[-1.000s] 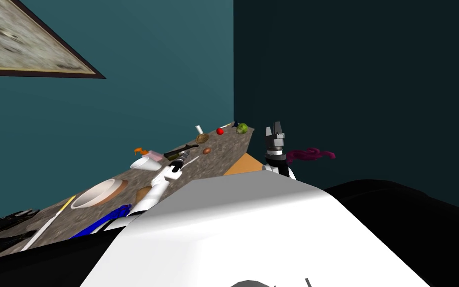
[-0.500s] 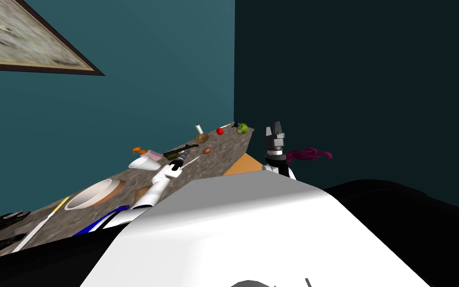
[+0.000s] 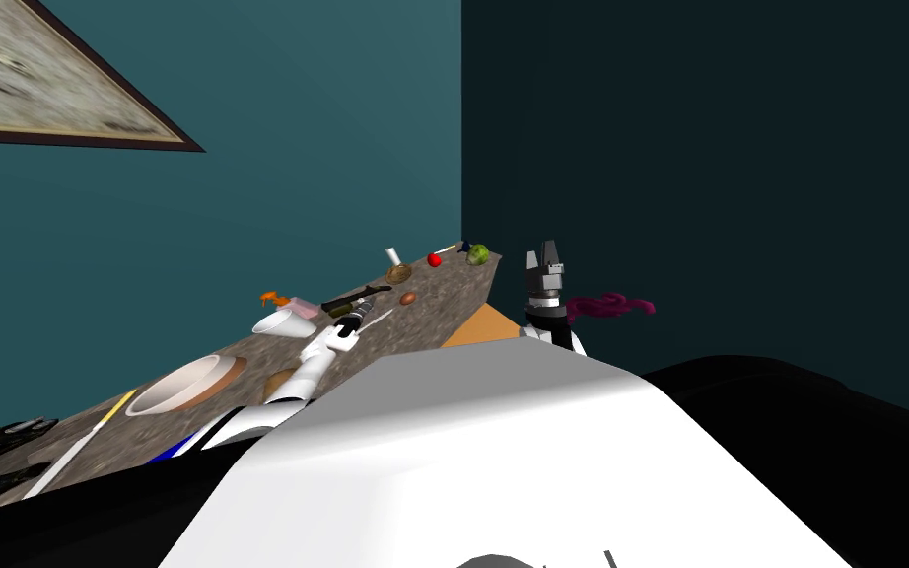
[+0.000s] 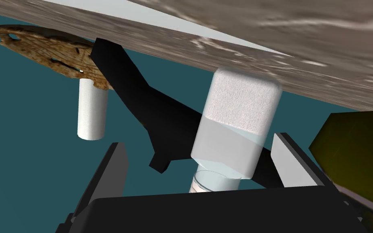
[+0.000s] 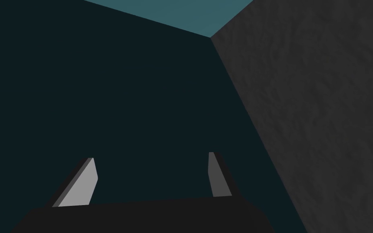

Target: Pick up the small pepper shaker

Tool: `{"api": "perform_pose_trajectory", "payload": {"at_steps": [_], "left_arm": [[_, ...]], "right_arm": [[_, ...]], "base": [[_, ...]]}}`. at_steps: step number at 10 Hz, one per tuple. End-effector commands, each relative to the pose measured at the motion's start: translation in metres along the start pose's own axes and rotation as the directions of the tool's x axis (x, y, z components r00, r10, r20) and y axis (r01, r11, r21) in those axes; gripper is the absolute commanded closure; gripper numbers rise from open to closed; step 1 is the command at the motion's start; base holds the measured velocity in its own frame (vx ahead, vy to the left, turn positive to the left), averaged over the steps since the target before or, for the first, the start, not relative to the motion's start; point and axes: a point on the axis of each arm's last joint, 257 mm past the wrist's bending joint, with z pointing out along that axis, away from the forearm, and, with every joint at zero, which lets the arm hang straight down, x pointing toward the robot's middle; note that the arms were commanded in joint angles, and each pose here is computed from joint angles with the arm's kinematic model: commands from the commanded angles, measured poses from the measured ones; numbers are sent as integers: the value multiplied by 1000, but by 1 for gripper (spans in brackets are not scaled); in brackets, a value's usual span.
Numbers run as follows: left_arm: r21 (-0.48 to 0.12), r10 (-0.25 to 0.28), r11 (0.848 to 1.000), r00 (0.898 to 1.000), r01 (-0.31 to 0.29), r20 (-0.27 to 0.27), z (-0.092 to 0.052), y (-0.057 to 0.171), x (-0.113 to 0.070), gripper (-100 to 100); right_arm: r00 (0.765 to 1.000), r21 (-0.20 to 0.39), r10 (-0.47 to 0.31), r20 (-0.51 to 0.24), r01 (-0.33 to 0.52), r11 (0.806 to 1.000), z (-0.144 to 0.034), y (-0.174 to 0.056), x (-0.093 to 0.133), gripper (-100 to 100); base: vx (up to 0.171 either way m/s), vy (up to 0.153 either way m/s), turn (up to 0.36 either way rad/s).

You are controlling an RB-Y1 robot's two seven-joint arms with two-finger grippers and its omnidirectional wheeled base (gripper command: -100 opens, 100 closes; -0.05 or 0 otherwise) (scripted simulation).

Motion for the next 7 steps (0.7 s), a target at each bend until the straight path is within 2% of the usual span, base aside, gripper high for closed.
{"api": "perform_pose_trajectory", "payload": {"at_steps": [1, 3, 4, 5, 6, 7], "left_arm": [[28, 1, 1000, 1000, -1, 8, 7, -7, -8, -100], [-9, 0, 1000, 1000, 0, -9, 5, 12, 1, -100], [24, 1, 1000, 1000, -1, 5, 12, 2, -10, -100], [-9, -1, 1000, 1000, 1, -10, 10, 19, -2, -100], [41, 2, 999, 1000, -2, 15, 18, 0, -19, -100], [19, 1, 1000, 1000, -1, 5, 16, 11, -13, -100]], "right_arm": [[1000, 0, 0, 0, 0, 1000, 0, 0, 0, 0], [1000, 0, 0, 0, 0, 1000, 0, 0, 0, 0], [1000, 0, 0, 0, 0, 1000, 0, 0, 0, 0], [1000, 0, 0, 0, 0, 1000, 0, 0, 0, 0], [1000, 0, 0, 0, 0, 1000, 0, 0, 0, 0], [1000, 0, 0, 0, 0, 1000, 0, 0, 0, 0]], "base": [[-3, -27, -6], [0, -24, -2], [-4, -31, -11], [-3, -33, -8], [-3, -37, 0], [-5, -34, -5]]}}
